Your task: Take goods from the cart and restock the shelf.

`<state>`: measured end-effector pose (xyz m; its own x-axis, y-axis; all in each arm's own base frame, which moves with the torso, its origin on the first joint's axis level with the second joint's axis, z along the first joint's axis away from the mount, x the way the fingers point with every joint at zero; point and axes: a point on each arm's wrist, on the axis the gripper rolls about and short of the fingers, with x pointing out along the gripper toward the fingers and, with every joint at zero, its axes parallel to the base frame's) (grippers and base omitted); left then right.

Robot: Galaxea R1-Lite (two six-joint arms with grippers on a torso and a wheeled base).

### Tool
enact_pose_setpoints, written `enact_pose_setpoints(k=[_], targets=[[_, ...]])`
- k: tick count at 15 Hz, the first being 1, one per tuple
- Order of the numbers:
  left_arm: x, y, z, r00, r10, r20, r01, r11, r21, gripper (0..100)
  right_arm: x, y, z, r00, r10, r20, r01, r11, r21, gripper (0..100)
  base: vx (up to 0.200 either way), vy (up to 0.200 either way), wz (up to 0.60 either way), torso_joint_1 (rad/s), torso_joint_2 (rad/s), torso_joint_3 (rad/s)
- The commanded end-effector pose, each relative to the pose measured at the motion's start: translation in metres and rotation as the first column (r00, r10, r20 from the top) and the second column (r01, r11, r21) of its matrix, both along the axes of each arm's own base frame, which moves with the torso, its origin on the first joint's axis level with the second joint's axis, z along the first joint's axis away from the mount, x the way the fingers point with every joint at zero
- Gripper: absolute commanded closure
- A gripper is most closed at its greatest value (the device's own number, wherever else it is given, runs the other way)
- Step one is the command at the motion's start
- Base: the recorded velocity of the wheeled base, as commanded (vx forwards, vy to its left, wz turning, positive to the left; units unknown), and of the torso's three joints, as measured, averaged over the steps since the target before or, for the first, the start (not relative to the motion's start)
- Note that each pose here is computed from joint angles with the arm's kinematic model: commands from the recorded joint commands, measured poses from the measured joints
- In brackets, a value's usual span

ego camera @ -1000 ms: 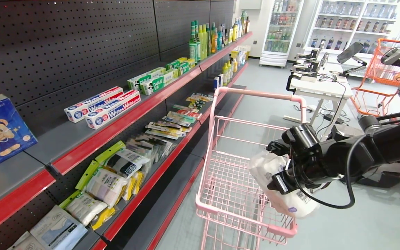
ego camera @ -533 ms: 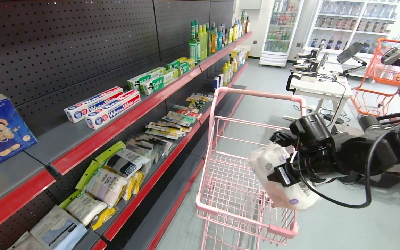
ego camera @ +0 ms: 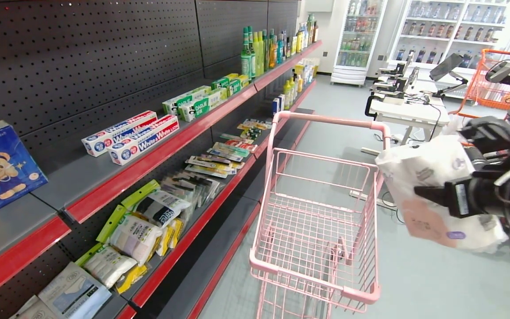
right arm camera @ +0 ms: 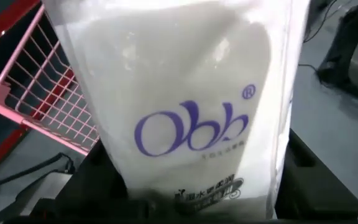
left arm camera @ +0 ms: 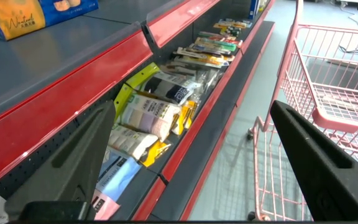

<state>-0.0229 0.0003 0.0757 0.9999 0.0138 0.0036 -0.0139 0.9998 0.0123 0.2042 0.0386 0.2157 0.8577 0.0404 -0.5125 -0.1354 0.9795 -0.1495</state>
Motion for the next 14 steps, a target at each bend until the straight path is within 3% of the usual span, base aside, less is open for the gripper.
enact_pose_setpoints(k=[1, 3, 7, 9, 12, 14], targets=[[0.000, 0.000, 0.000, 1.000, 0.000, -0.001, 0.000, 1.000, 0.000, 0, -0.129, -0.033, 0.007, 0.955, 0.026, 0.295, -0.044, 0.998, 0.055, 100, 0.000, 0.000, 0.00, 0.000, 0.00, 0.000], [0.000, 0.000, 0.000, 1.000, 0.002, -0.001, -0.002, 1.000, 0.000, 0, -0.164, -0.038, -0.010, 0.933, -0.032, 0.358, 0.019, 0.999, 0.038, 100, 0.000, 0.000, 0.00, 0.000, 0.00, 0.000], [0.000, 0.000, 0.000, 1.000, 0.000, -0.001, 0.000, 1.000, 0.000, 0, -0.163, -0.045, -0.005, 0.891, -0.173, 0.419, 0.185, 0.983, 0.012, 100, 0.000, 0.000, 0.00, 0.000, 0.00, 0.000], [0.000, 0.000, 0.000, 1.000, 0.000, -0.001, 0.000, 1.000, 0.000, 0, -0.162, -0.049, 0.001, 0.834, -0.239, 0.498, 0.293, 0.956, -0.031, 100, 0.000, 0.000, 0.00, 0.000, 0.00, 0.000], [0.000, 0.000, 0.000, 1.000, 0.000, -0.001, 0.000, 1.000, 0.000, 0, -0.160, -0.050, 0.000, 0.830, -0.264, 0.491, 0.326, 0.944, -0.043, 100, 0.000, 0.000, 0.00, 0.000, 0.00, 0.000], [0.000, 0.000, 0.000, 1.000, -0.002, -0.001, 0.002, 1.000, 0.000, 0, -0.156, -0.051, -0.001, 0.846, -0.241, 0.475, 0.325, 0.941, -0.100, 100, 0.000, 0.000, 0.00, 0.000, 0.00, 0.000]])
